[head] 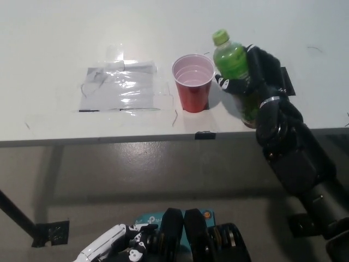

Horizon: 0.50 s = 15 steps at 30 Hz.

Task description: The robot uses its right hand to pick up a bottle kept in the middle of the desk and tilt it into a cup kept next to it to pour water out

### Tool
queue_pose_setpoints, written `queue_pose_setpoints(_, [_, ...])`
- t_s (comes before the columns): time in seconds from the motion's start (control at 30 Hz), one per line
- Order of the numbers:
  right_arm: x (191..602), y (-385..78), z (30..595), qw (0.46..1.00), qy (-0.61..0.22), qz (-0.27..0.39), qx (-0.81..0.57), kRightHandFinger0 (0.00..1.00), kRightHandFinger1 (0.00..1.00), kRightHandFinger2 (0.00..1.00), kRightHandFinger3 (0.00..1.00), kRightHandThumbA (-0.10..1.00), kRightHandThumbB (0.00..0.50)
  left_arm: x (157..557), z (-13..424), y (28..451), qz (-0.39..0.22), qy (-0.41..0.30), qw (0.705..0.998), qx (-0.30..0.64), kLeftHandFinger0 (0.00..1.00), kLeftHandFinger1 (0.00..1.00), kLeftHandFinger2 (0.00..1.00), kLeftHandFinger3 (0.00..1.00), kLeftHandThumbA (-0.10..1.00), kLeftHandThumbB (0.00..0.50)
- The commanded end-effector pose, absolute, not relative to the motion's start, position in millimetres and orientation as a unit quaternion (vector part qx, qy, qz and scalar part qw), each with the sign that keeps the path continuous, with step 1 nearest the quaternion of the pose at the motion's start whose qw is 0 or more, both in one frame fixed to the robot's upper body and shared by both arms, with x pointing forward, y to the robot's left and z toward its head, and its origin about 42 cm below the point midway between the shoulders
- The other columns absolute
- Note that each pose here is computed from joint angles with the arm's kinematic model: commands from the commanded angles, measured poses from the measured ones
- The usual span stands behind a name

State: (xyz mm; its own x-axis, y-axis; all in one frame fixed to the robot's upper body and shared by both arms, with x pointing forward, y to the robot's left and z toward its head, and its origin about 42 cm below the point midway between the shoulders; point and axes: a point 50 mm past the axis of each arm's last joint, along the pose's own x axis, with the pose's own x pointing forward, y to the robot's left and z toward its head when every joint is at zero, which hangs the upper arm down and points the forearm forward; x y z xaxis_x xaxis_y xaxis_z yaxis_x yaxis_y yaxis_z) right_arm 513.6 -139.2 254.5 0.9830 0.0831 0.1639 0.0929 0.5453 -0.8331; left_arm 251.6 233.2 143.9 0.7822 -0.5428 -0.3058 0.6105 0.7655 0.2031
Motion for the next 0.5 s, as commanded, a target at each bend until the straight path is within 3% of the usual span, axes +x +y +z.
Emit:
queue_pose_setpoints(0.0, [524,-132,300,0.827,-0.178,-0.006,-0.533,0.0,0.0,0.08,0.26,-0.1,0.17,254,154,238,-0.319,0.101,0.928,0.163,0.9,0.96,0.92,1.0,1.0,0.5])
queue_pose_setpoints(0.2, [528,-140,307,0.771,-0.188,0.005,-0.608,0.0,0.01,0.19,0.46,-0.1,0.098,254,154,237,-0.318,0.101,0.929,0.16,0.89,0.96,0.91,1.0,1.0,0.5])
queue_pose_setpoints(0.3, [531,-147,311,0.746,-0.191,0.006,-0.638,0.0,0.0,0.22,0.48,-0.1,0.039,254,154,237,-0.318,0.101,0.929,0.163,0.9,0.96,0.91,1.0,1.0,0.5])
queue_pose_setpoints(0.37, [532,-153,313,0.73,-0.201,0.004,-0.653,0.0,0.0,0.22,0.46,-0.1,0.072,253,153,237,-0.316,0.103,0.929,0.16,0.89,0.95,0.91,1.0,1.0,0.5])
queue_pose_setpoints(0.4, [534,-159,317,0.724,-0.21,0.001,-0.657,0.0,0.0,0.2,0.45,-0.1,0.113,252,153,237,-0.316,0.103,0.929,0.163,0.89,0.95,0.91,1.0,1.0,0.5])
queue_pose_setpoints(0.43, [535,-162,320,0.721,-0.214,-0.004,-0.659,0.0,0.0,0.19,0.44,-0.1,0.122,253,153,237,-0.316,0.101,0.929,0.164,0.89,0.95,0.91,1.0,1.0,0.5])
queue_pose_setpoints(0.47, [536,-164,323,0.719,-0.217,-0.005,-0.66,0.0,0.0,0.18,0.43,-0.08,0.088,253,152,237,-0.317,0.101,0.929,0.164,0.89,0.95,0.91,1.0,1.0,0.5])
